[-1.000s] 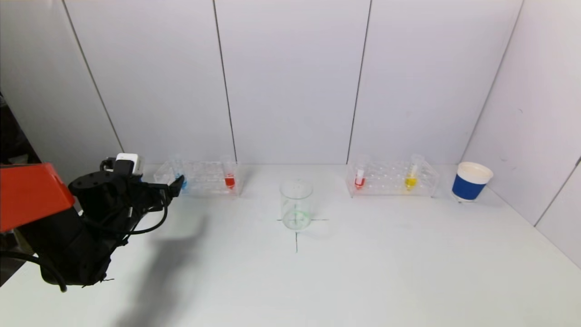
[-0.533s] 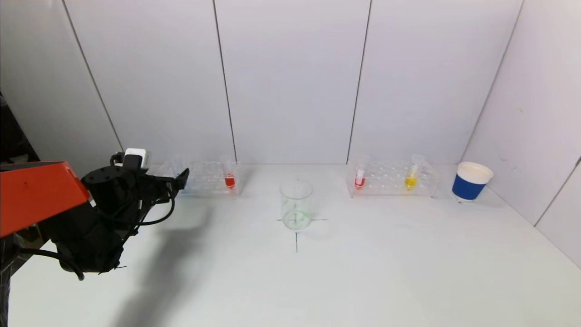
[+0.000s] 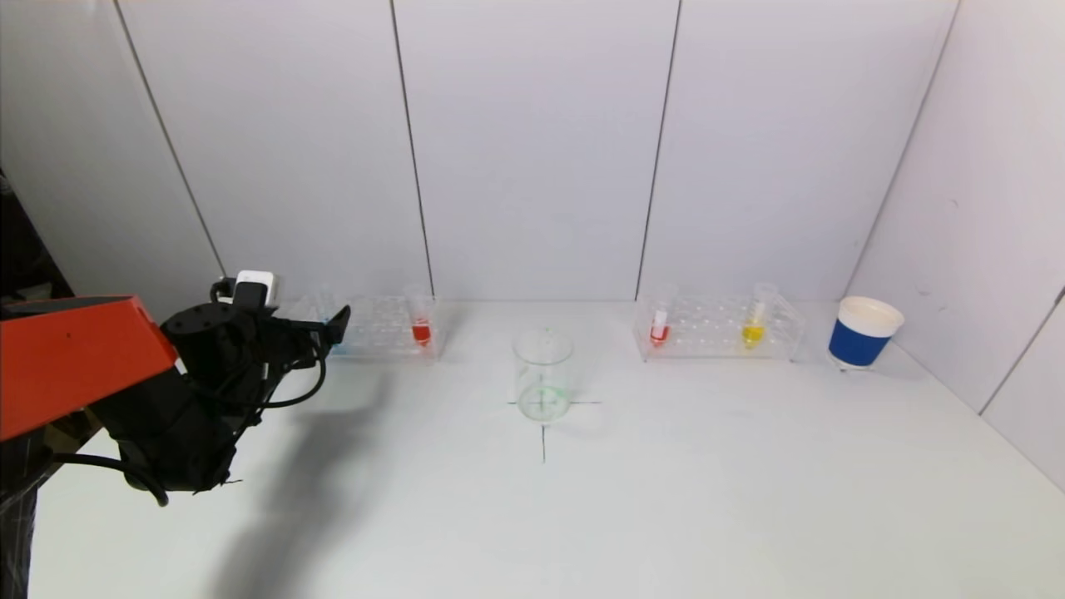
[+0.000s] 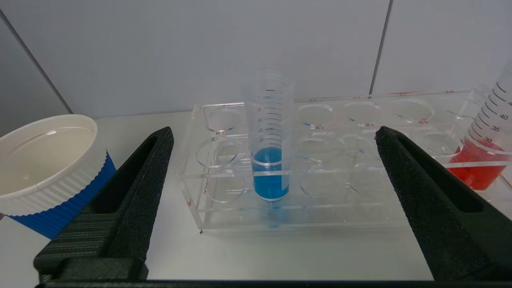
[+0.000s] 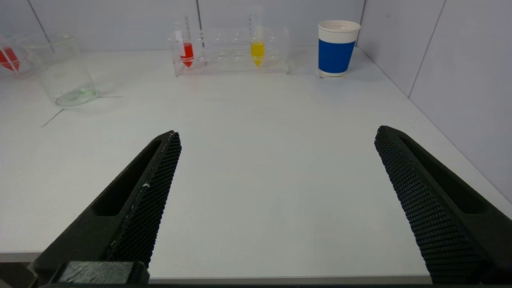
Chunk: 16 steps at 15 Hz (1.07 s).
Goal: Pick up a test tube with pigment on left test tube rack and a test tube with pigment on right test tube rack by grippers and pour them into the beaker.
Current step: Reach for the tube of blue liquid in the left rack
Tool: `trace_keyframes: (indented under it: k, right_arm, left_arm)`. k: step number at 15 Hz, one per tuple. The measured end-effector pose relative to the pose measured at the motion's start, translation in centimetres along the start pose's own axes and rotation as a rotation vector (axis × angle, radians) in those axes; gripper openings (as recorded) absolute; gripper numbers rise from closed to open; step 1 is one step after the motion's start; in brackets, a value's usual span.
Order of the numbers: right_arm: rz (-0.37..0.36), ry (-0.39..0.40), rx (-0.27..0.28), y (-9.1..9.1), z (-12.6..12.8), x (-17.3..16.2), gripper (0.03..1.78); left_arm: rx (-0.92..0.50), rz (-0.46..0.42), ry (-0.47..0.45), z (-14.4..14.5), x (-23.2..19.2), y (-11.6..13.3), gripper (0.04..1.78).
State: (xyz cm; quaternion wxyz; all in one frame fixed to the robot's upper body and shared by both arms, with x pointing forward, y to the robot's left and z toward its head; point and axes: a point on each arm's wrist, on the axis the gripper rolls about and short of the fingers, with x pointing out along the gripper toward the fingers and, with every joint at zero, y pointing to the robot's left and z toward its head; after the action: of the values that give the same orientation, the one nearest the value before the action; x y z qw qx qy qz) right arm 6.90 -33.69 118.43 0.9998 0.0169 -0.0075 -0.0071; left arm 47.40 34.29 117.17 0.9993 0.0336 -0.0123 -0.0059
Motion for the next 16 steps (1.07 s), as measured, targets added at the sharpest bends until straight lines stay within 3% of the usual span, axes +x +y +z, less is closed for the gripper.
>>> trace_keyframes:
  k: [16]
  right_arm:
    - [-0.001,0.0,0.0,0.0,0.0,0.0,1.76]
  left_arm:
    - [0.019,0.017,-0.068,0.0,3.1,0.4,1.76]
